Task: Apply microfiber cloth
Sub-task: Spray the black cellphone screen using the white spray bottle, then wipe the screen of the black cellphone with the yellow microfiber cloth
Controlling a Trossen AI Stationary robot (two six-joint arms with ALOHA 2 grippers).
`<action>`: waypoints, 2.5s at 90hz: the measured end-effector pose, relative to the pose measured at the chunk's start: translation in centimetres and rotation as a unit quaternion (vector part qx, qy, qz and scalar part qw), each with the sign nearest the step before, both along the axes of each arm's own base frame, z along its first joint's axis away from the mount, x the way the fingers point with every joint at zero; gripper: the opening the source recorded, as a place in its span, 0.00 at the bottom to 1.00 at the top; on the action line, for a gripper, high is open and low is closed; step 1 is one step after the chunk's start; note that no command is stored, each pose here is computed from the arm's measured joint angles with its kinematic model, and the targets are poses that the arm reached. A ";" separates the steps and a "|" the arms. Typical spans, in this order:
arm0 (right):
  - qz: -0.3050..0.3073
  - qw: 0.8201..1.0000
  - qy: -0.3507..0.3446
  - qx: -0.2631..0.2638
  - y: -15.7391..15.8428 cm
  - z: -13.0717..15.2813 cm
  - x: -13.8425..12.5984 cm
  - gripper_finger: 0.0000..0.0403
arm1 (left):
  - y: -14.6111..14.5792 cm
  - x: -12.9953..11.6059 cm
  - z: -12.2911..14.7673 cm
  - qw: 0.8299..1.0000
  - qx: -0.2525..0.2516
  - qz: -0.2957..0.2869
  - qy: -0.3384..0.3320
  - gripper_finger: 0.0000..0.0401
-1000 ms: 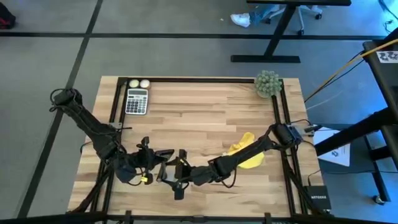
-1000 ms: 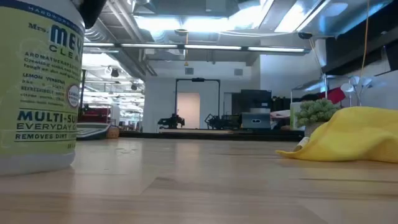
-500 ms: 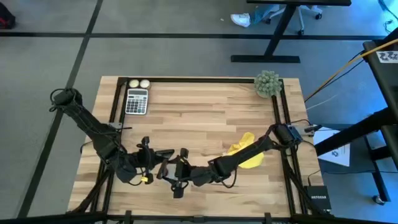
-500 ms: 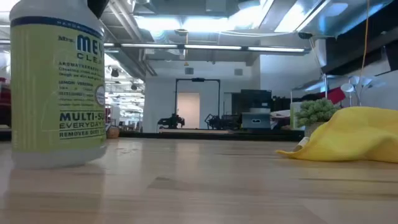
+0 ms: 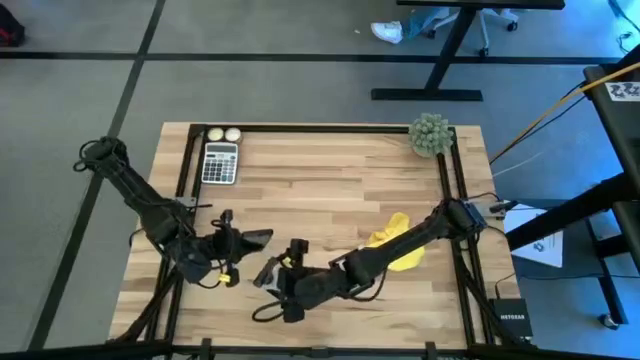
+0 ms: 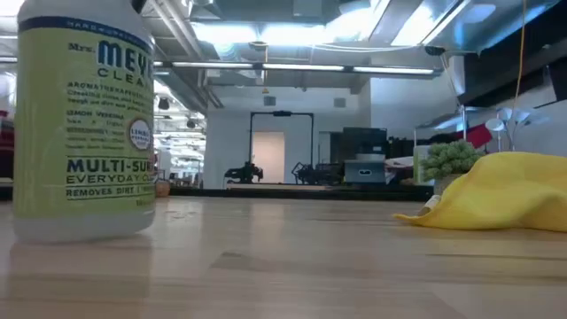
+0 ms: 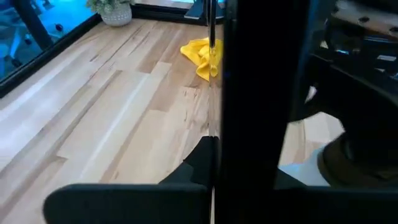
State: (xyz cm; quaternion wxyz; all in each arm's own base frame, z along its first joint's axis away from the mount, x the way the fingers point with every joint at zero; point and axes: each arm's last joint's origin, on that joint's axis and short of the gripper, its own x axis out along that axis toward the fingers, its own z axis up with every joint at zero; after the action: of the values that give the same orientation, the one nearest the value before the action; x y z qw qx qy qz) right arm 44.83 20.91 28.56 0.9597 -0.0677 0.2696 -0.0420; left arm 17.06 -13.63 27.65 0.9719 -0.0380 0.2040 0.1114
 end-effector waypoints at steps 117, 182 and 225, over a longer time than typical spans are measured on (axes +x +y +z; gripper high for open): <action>-0.270 0.863 0.424 -0.037 -2.7 -8.0 -18.2 0.80 | 10.2 15.5 -0.5 0.994 -0.038 -0.044 -0.096 0.02; -0.314 0.907 0.216 0.182 -7.3 -14.4 -27.3 0.80 | 9.9 22.8 -7.5 0.996 -0.080 -0.012 -0.041 0.02; -0.361 0.884 0.238 0.178 -7.8 -16.8 -26.4 0.09 | 11.6 23.4 -7.4 0.996 -0.049 -0.019 -0.069 0.02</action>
State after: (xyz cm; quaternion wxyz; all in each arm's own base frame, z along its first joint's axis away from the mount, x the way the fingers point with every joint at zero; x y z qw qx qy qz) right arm 18.40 13.12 11.72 0.7812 0.1981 0.4985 -0.3194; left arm 40.46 -2.03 20.26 0.9825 -0.0894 0.1424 0.0800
